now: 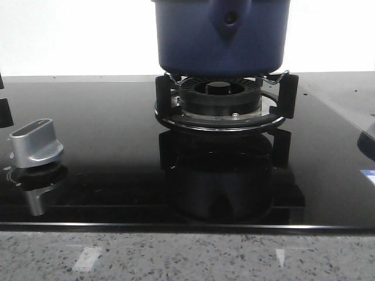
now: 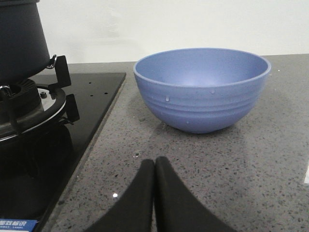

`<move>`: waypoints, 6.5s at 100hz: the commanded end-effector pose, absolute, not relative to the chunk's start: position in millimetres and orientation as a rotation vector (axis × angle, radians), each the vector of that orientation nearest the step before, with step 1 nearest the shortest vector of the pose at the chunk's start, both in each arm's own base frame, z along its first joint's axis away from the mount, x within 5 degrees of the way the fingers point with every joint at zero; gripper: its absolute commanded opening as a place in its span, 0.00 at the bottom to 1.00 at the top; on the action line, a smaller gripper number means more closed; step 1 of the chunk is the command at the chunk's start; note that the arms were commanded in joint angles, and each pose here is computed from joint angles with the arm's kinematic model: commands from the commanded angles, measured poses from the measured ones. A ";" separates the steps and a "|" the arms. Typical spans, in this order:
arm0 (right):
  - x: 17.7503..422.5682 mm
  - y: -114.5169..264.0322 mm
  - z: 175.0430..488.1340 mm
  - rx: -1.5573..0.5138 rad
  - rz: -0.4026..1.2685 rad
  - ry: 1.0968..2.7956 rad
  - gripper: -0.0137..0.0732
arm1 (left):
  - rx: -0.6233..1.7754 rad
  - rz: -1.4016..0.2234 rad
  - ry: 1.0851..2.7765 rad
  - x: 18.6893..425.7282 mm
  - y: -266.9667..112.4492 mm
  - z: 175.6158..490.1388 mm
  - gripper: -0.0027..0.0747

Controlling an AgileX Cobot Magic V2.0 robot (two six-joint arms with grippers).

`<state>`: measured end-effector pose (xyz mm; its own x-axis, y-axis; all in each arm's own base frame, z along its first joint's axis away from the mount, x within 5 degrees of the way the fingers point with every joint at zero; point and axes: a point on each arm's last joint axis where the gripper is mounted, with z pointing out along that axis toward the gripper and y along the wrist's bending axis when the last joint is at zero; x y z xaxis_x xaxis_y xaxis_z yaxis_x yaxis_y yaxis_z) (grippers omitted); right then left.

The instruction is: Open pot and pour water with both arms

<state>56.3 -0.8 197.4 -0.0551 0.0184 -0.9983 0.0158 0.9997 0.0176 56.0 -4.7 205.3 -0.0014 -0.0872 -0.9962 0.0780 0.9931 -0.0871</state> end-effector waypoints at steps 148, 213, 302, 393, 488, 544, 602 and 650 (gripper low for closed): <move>55.6 -1.4 198.9 0.034 -0.005 1.527 0.10 | -0.018 -0.145 1.487 55.0 -4.3 203.7 0.01; 55.5 -1.2 201.4 0.173 0.147 1.492 0.10 | -0.097 -0.230 1.487 55.0 -4.3 203.7 0.01; 63.8 16.0 306.3 0.177 0.381 1.845 0.10 | -0.139 -0.544 1.635 57.1 -21.8 303.6 0.01; 85.7 19.3 356.5 -0.006 0.299 2.041 0.71 | 0.564 -0.998 1.550 151.6 -84.2 366.3 0.47; 85.3 19.5 355.8 -0.011 0.299 2.050 0.71 | 0.896 -1.004 1.398 314.9 -184.7 400.7 0.66; 85.4 19.5 355.9 -0.011 0.298 2.048 0.71 | 0.914 -0.920 1.445 334.4 -223.4 375.6 0.66; 85.5 19.4 356.1 -0.010 0.298 2.047 0.71 | 0.881 -0.916 1.484 342.2 -229.6 363.4 0.66; 85.1 19.6 355.5 -0.012 0.299 2.054 0.71 | 0.874 -0.911 1.490 343.3 -229.4 362.5 0.57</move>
<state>82.6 20.7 341.1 -0.5541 0.1089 -0.8253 -0.1321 0.9673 0.2164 349.9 -231.1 333.5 -0.1337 0.1121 -0.9847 0.9052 0.4183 -0.0753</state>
